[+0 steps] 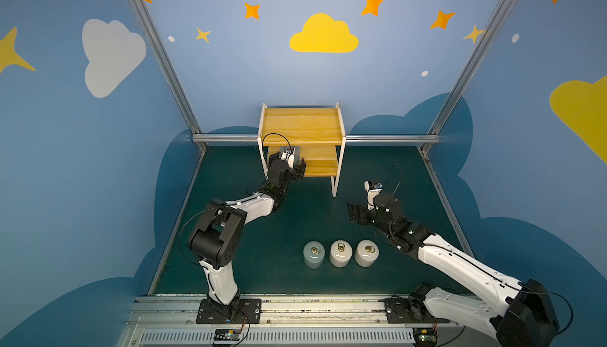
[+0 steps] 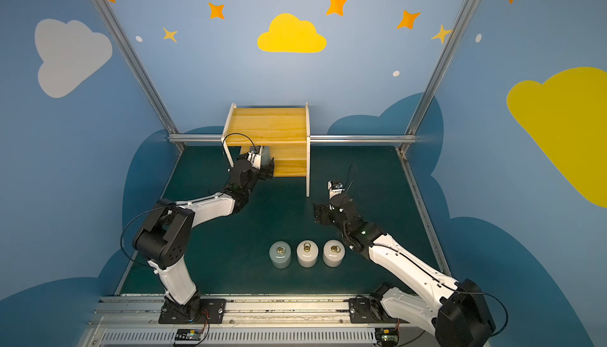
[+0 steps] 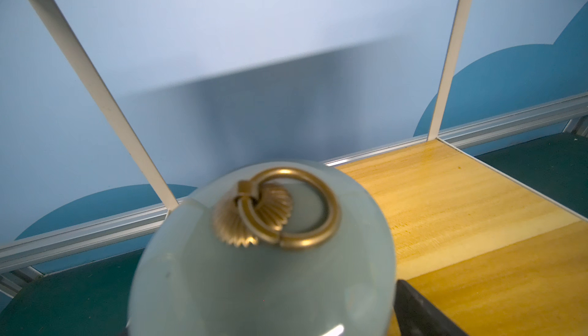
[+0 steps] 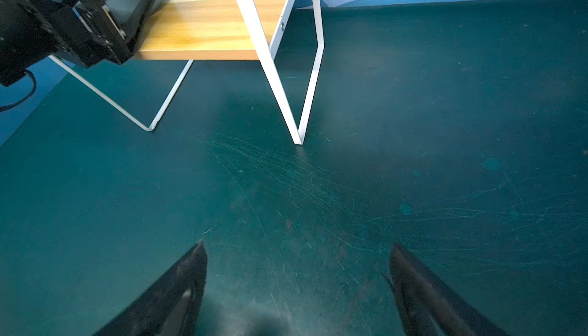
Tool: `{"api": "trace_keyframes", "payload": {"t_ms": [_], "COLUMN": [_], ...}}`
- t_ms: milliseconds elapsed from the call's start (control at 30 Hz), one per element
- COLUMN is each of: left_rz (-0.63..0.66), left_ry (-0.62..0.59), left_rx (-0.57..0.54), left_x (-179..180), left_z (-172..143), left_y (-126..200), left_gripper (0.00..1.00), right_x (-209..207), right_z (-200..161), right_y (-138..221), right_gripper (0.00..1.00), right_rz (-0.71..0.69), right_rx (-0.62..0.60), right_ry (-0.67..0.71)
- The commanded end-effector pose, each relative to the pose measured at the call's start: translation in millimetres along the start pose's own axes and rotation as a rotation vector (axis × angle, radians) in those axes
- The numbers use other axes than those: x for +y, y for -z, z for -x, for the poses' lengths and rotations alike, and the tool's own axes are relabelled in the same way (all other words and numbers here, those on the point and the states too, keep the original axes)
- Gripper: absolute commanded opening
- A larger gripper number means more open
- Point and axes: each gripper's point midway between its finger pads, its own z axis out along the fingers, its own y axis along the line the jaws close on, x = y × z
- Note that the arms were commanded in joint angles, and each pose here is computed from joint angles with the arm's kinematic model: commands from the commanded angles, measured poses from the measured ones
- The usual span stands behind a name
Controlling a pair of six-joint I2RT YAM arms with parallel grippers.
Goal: Remove the tea canisters from the shelf
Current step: Pick up the tea canister from the shelf.
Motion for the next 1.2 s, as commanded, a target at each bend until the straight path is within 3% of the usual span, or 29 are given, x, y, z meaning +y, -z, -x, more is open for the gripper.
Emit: {"api": "trace_keyframes", "payload": {"t_ms": [0, 233, 733, 1167], "left_rz": [-0.015, -0.037, -0.083, -0.147], "left_ry": [0.029, 0.031, 0.042, 0.070], "left_rx": [-0.046, -0.068, -0.091, -0.093], "left_x": [0, -2, -4, -15], "left_z": [13, 13, 11, 9], "left_y": [-7, -11, -16, 25], "left_gripper": [0.98, 0.92, 0.70, 0.65], "right_x": [5, 4, 2, 3], "right_z": [17, 13, 10, 11], "right_y": [2, 1, 1, 3], "right_gripper": [0.91, 0.91, 0.91, 0.91], "right_rz": [0.017, 0.017, 0.013, 0.019], "right_rx": [-0.039, -0.029, -0.021, -0.030], "right_ry": [-0.022, -0.027, -0.032, -0.035]}}
